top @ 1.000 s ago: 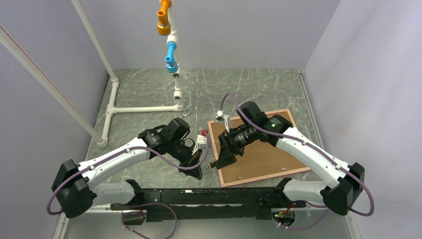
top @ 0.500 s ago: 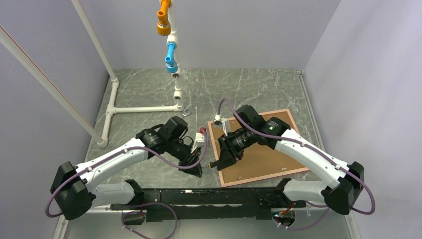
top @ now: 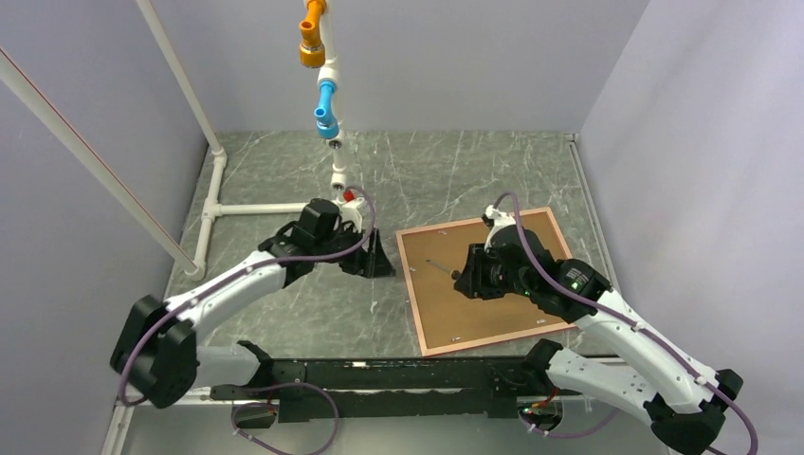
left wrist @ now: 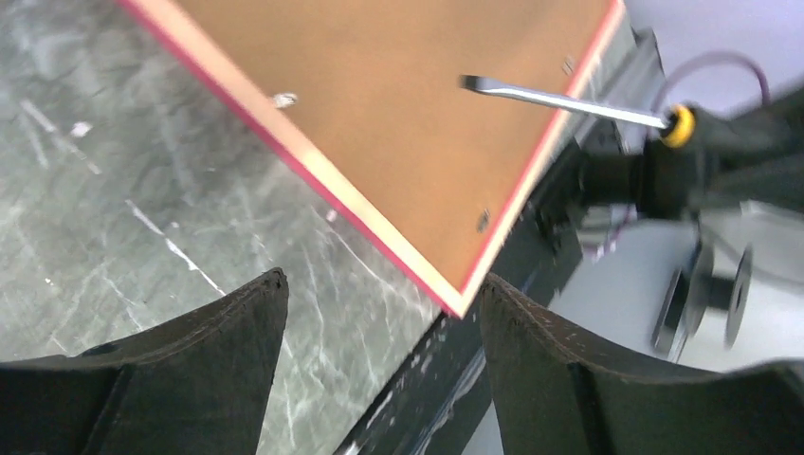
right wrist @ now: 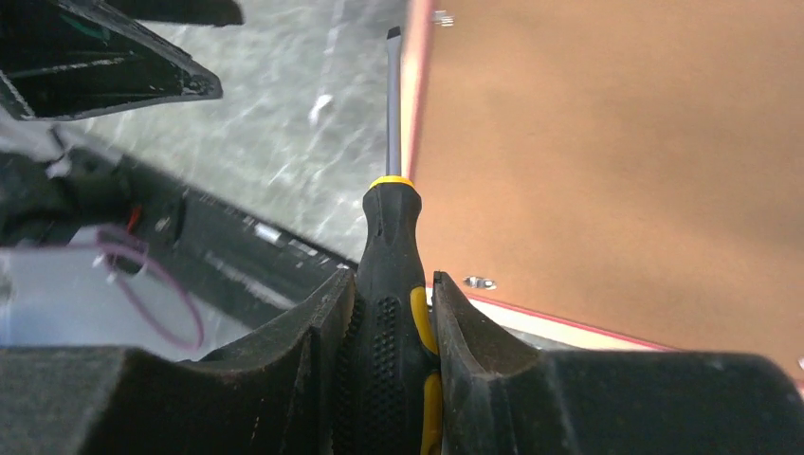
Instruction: Take the photo out of the frame
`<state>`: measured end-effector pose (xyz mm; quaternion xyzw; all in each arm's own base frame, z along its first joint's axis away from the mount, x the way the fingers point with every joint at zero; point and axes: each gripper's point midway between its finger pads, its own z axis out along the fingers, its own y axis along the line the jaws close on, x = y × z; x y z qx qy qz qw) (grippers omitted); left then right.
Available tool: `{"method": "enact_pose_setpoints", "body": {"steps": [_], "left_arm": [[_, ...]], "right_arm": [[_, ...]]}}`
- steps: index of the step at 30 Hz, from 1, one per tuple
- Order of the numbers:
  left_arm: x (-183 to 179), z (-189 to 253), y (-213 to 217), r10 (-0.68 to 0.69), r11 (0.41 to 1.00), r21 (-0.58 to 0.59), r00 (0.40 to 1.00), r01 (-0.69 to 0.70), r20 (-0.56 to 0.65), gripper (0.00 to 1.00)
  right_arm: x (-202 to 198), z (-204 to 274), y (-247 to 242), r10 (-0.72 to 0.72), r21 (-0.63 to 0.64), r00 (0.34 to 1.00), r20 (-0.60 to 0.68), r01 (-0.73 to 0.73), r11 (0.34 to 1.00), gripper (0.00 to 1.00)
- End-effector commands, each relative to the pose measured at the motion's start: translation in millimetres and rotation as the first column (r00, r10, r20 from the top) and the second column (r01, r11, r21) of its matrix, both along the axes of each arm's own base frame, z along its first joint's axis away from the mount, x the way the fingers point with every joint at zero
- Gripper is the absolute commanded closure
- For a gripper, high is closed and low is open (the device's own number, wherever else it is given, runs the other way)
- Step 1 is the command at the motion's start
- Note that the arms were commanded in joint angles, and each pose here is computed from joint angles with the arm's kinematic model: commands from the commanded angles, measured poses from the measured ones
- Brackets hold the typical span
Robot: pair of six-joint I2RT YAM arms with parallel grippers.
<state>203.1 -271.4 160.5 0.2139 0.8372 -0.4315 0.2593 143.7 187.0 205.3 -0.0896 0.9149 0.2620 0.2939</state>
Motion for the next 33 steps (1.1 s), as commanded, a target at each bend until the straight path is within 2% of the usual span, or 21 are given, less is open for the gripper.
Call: {"method": "enact_pose_setpoints", "body": {"steps": [1,4,8,10,13,19,26,33], "left_arm": [[49.2,-23.8,-9.1,0.319,0.946,0.005,0.931,-0.324,-0.176,0.24],[64.7,-42.8,-19.2,0.370,0.929,0.062,0.901,-0.366,-0.225,0.24],[87.0,-65.2,-27.8,0.425,0.904,0.143,0.876,-0.402,-0.227,0.29],[95.6,-77.1,-29.1,0.453,0.888,0.192,0.864,-0.417,-0.221,0.32],[104.3,-92.5,-32.0,0.479,0.864,0.269,0.860,-0.426,-0.175,0.30],[114.2,-116.8,-37.9,0.509,0.823,0.364,0.850,-0.435,-0.134,0.34],[117.9,-130.3,-37.6,0.520,0.798,0.408,0.849,-0.443,-0.094,0.41],[114.9,-138.7,-34.9,0.522,0.793,0.419,0.848,-0.442,-0.095,0.57]], "right_arm": [[26.3,-13.8,-22.4,-0.240,-0.038,0.969,0.051,0.242,0.970,1.00],[28.8,-25.7,-15.0,-0.225,-0.026,0.973,0.048,0.227,0.974,1.00],[30.4,-37.1,-6.2,-0.207,-0.012,0.977,0.040,0.208,0.978,1.00],[30.3,-41.1,-4.7,-0.206,-0.012,0.978,0.041,0.206,0.978,1.00],[28.5,-45.6,-0.5,-0.190,-0.008,0.981,0.037,0.190,0.982,1.00],[27.2,-57.5,8.7,-0.163,-0.008,0.986,0.024,0.163,0.987,1.00],[26.7,-65.2,22.5,-0.126,-0.005,0.992,0.008,0.126,0.992,1.00],[28.8,-75.8,34.8,-0.118,-0.048,0.993,0.014,0.119,0.992,1.00]]}}
